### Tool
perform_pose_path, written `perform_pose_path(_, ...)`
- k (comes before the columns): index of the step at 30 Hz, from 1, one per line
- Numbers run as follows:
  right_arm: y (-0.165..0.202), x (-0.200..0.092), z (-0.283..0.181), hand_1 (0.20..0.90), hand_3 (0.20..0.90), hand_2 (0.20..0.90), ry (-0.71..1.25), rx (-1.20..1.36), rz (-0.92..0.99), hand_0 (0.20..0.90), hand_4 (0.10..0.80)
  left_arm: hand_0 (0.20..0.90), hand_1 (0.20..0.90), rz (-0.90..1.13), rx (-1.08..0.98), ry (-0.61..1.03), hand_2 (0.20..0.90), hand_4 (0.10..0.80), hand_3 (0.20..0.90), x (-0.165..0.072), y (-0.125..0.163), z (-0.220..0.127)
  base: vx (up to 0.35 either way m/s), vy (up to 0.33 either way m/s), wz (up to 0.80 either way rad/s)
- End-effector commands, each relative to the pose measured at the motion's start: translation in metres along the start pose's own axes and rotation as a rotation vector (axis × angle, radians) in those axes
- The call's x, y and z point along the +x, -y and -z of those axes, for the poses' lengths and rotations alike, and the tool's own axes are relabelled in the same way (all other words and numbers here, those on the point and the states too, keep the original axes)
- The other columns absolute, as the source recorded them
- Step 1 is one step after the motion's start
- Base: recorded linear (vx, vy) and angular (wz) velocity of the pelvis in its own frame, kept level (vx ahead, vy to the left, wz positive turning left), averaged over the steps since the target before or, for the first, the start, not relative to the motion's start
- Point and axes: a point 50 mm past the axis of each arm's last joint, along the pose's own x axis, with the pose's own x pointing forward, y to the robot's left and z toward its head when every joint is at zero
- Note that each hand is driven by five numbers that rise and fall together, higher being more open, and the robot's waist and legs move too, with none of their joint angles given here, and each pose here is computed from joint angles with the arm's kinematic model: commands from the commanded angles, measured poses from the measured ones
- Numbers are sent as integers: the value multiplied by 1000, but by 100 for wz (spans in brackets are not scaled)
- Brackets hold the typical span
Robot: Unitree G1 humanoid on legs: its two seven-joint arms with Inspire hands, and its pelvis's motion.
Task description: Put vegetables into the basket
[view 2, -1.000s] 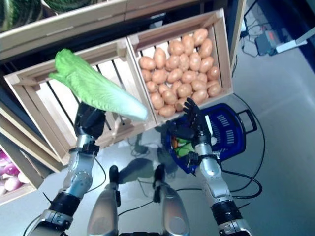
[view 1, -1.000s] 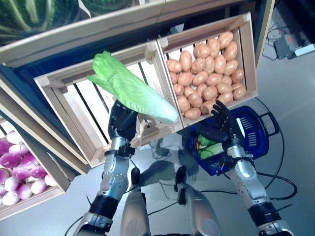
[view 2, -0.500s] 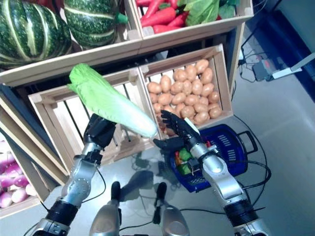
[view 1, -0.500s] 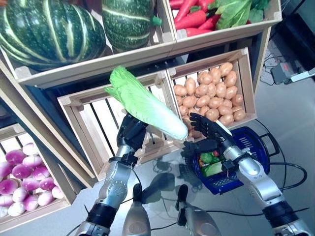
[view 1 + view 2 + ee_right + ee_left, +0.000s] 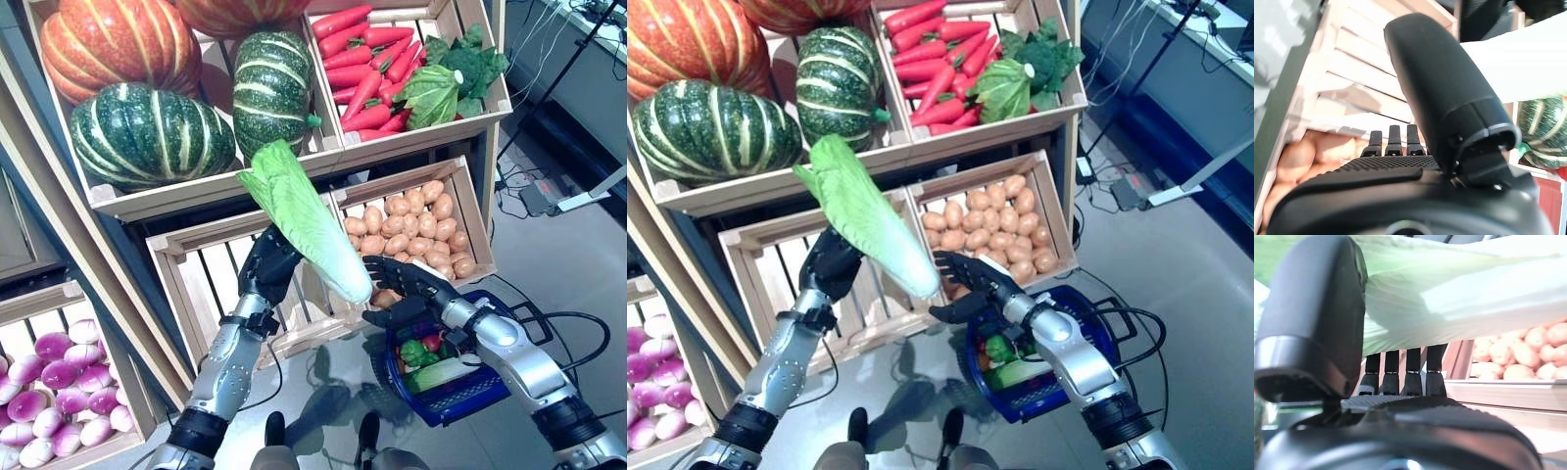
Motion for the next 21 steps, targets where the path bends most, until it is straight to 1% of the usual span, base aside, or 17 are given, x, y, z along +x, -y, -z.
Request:
perform_pose_path(1, -21, 11, -45, 900, 900, 900, 222, 109, -130, 900, 800, 300, 300, 153, 57, 130, 300, 400, 300, 12, 26, -24, 0, 0, 0)
perform_pose_path(6, -34, 17, -51, 900, 900, 900, 278, 248, -179, 900, 800, 300, 300, 141, 25, 114, 300, 400, 300, 12, 25, -20, 6, 3, -1)
perform_pose_path(9, -42, 23, -63, 900, 900, 900, 349, 365, -184, 900, 800, 300, 300, 145, -15, 80, 300, 400, 300, 11, 26, -12, 0, 0, 0)
perform_pose_path(17, -48, 27, -74, 900, 900, 900, 374, 454, -176, 900, 800, 300, 300, 141, -28, 73, 300, 400, 300, 8, 26, -8, 0, 0, 0)
perform_pose_path(21, -50, 29, -78, 900, 900, 900, 389, 501, -170, 900, 800, 300, 300, 170, 15, 73, 300, 400, 300, 10, 32, -10, 0, 0, 0)
